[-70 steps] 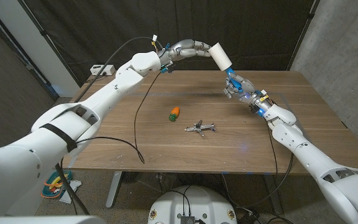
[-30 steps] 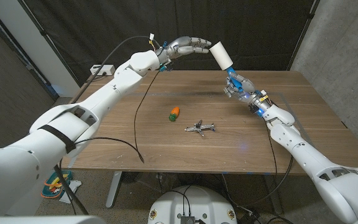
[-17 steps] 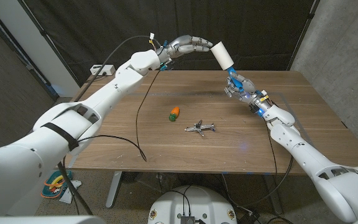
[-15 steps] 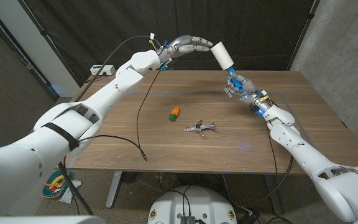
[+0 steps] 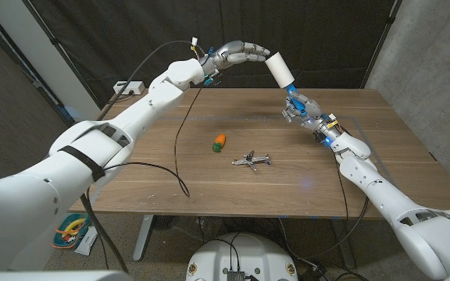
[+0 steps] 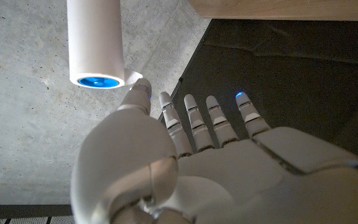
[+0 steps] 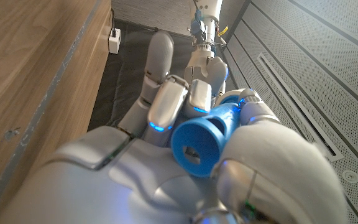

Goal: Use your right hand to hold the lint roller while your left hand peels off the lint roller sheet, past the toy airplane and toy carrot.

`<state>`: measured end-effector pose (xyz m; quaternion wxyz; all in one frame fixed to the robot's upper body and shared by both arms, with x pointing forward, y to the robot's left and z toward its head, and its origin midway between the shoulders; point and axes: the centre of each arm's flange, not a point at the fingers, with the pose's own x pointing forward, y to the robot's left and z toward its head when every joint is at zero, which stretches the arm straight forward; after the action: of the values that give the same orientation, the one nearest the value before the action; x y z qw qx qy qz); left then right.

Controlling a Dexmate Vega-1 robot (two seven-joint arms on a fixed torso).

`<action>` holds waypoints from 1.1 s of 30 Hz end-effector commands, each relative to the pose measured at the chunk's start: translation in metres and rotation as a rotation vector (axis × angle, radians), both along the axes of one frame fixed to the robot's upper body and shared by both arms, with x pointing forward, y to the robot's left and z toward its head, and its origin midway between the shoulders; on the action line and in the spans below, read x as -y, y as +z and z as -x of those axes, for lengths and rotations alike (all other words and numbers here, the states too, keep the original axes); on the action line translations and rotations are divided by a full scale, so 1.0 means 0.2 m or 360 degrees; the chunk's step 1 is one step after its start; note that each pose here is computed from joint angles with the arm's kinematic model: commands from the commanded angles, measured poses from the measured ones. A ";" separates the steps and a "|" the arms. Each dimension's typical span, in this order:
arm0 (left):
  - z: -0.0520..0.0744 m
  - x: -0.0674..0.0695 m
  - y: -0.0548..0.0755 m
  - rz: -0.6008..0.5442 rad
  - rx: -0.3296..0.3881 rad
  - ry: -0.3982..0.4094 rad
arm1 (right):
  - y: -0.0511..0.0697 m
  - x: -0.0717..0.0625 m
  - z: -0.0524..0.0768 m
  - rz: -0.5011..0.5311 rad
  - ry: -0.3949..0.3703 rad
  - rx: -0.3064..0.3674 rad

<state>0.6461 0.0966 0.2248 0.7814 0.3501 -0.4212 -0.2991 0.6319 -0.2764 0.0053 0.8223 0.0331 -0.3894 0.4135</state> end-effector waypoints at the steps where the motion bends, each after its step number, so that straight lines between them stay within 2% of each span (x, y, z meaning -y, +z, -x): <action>1: -0.02 0.01 0.01 0.0015 -0.0042 -0.0096 | 0.00 0.00 -0.02 -0.0008 -0.0016 -0.0007; 5: -0.02 0.00 0.01 0.0050 -0.0031 -0.0088 | 0.01 0.00 -0.03 -0.0005 -0.0019 -0.0011; 14: -0.03 -0.01 0.02 -0.0008 -0.0024 -0.0085 | 0.02 -0.01 -0.06 -0.0019 -0.0022 -0.0017; 25: -0.06 0.00 0.06 -0.0135 -0.0023 -0.0028 | 0.03 -0.01 -0.07 -0.0047 -0.0030 -0.0009; 33: -0.08 0.01 0.07 -0.0112 -0.0036 -0.0040 | 0.03 -0.02 -0.07 -0.0035 -0.0021 0.0001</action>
<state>0.6546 0.0955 0.2351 0.7676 0.3643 -0.4138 -0.3268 0.6445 -0.2739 0.0101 0.8264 0.0405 -0.3918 0.4023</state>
